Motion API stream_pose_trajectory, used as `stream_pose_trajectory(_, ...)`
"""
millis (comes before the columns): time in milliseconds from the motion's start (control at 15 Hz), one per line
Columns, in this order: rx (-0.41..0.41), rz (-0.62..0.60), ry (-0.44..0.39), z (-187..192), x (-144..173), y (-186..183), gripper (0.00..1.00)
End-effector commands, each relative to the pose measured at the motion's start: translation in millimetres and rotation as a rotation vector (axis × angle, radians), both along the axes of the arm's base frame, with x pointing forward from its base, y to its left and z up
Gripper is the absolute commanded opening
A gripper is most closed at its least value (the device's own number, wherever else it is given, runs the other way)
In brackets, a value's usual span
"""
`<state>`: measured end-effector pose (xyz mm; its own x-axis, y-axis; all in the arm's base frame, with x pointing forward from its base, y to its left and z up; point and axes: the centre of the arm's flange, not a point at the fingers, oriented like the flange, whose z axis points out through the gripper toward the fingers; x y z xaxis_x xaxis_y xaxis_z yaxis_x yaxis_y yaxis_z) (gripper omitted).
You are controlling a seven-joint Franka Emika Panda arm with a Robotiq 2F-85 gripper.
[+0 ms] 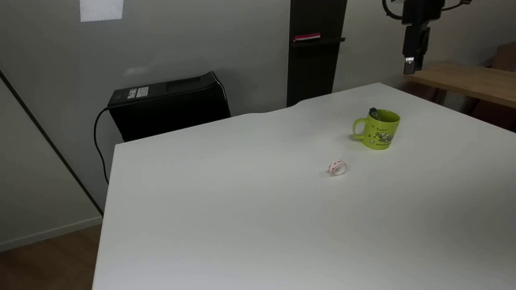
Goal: Take the marker out of the mug and put it on the table
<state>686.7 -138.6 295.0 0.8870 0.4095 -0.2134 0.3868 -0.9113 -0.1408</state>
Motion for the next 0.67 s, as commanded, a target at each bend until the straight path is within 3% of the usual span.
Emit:
stream_pose_trajectory(0,0.012,-0.007,0.022,-9,57,6,1.0)
stream_pose_trajectory(267,0.034,-0.012,0.043,-22,76,24,1.0)
stream_pose_trajectory(333,0.029,0.023,0.03,-22,34,24,1.0)
stream_pose_trajectory(600,0.033,0.018,0.039,-28,41,29,1.0)
